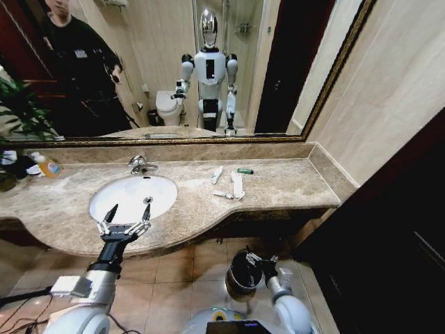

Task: Pick up the trash from the sink and place it in the trash bin.

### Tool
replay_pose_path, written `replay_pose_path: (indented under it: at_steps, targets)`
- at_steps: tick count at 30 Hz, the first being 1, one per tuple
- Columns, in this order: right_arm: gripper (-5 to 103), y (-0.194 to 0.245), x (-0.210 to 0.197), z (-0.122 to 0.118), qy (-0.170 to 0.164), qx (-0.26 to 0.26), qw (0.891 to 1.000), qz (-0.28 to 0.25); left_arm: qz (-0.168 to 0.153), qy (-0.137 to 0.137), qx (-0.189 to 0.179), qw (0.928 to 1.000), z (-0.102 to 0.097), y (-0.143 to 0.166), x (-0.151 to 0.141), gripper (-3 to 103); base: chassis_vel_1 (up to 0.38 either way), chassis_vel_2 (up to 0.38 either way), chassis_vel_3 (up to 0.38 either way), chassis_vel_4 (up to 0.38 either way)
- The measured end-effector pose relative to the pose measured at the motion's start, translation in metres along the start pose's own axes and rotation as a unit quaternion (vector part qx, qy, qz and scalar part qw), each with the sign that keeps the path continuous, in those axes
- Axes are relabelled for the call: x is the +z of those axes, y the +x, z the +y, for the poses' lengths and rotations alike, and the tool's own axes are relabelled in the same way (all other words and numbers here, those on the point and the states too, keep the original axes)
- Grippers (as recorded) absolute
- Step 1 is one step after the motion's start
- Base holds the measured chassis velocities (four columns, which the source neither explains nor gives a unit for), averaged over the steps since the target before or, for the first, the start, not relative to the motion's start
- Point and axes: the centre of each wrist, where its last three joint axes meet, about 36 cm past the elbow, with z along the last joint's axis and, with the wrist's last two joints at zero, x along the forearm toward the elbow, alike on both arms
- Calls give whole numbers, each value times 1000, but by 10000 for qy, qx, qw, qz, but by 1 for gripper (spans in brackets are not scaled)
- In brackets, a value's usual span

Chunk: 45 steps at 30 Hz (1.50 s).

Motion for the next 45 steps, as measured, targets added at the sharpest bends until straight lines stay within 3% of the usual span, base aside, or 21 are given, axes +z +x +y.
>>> replay_pose_path:
  at_steps: [7, 10, 16, 35, 45]
  targets:
    - [100, 13, -55, 16, -100, -39, 9982, -589, 0, 0, 0, 10000, 0, 0, 0, 100, 0, 0, 0, 0]
    - [100, 9, -96, 24, -169, -77, 9937, -1102, 0, 0, -1, 10000, 0, 0, 0, 100, 0, 0, 0, 0]
    - [100, -5, -124, 29, -145, -378, 9891, -1415, -1, 0, -1, 10000, 0, 0, 0, 100, 0, 0, 0, 0]
    - [100, -105, -134, 26, 174, -686, 9906, -1170, 0, 0, 0, 10000, 0, 0, 0, 100, 0, 0, 0, 0]
    - [100, -156, -137, 43, 202, -820, 9907, -1063, 0, 0, -1, 10000, 0, 0, 0, 100, 0, 0, 0, 0]
